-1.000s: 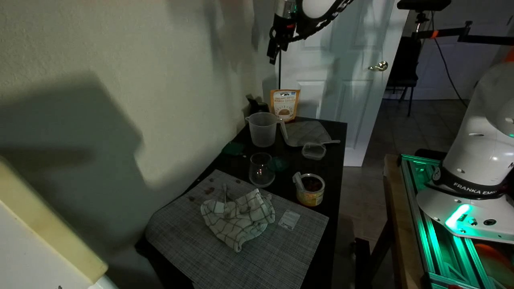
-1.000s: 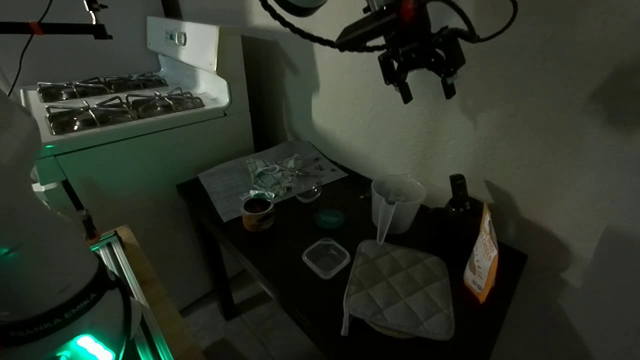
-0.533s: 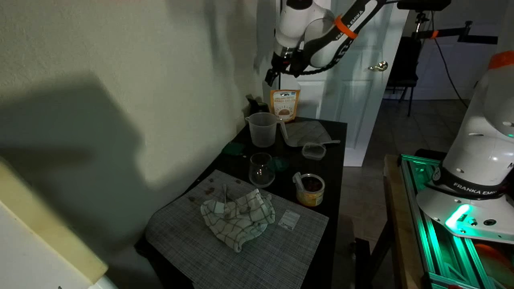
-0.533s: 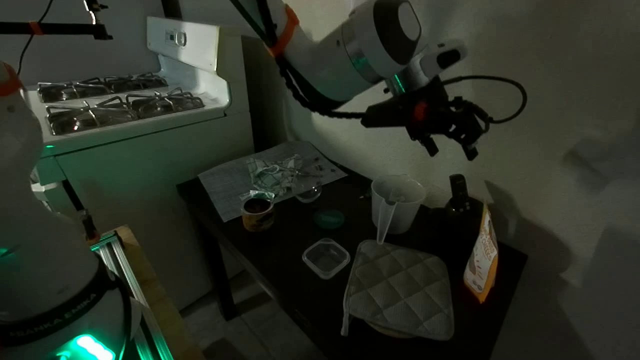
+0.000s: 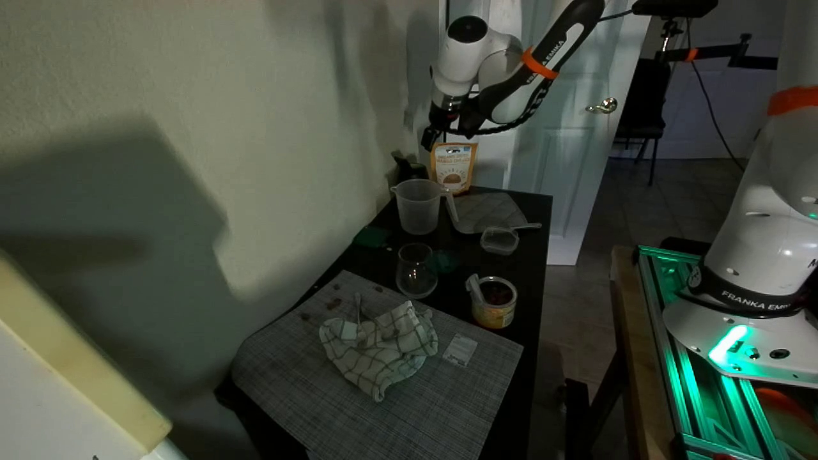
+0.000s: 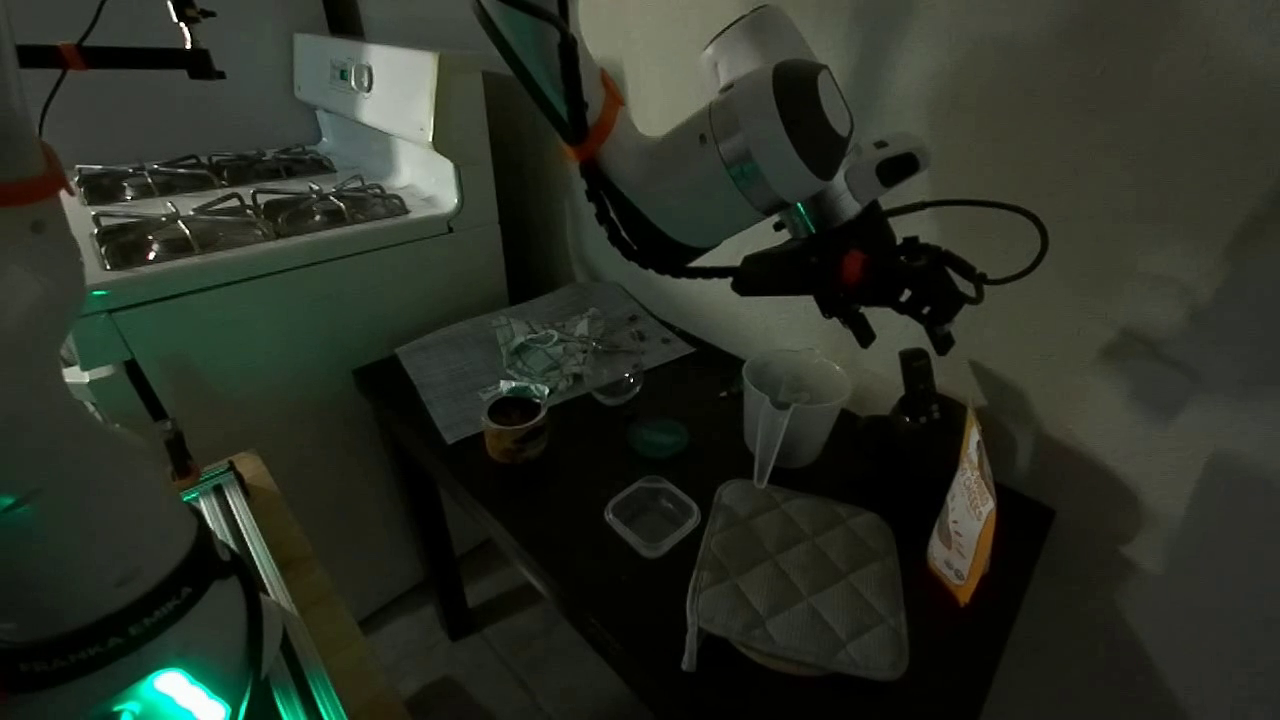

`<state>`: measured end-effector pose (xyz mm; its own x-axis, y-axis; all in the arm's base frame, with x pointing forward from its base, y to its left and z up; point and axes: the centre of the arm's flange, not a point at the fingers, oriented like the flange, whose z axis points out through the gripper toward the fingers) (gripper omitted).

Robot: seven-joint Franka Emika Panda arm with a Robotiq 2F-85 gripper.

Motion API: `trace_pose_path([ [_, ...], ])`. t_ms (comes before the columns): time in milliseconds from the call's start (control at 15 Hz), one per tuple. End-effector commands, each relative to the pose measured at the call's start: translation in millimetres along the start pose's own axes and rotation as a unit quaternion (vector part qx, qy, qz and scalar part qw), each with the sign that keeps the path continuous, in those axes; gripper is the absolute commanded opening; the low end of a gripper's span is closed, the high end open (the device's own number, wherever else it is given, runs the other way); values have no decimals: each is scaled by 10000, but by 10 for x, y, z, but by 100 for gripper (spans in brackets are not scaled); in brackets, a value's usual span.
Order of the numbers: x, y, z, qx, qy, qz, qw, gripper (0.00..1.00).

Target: Pick up the black remote and put it no the gray oven mat

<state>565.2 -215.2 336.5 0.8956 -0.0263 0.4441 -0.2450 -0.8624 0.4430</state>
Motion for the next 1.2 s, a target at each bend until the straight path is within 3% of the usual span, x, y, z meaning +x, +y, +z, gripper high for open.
trace_pose_path([
  [0,0,1,0,0,0,1,10000,100],
  [733,1,0,-1,1,2,0,10000,100],
  [1133,201,-149,329,-145,383,-320,9986,100],
])
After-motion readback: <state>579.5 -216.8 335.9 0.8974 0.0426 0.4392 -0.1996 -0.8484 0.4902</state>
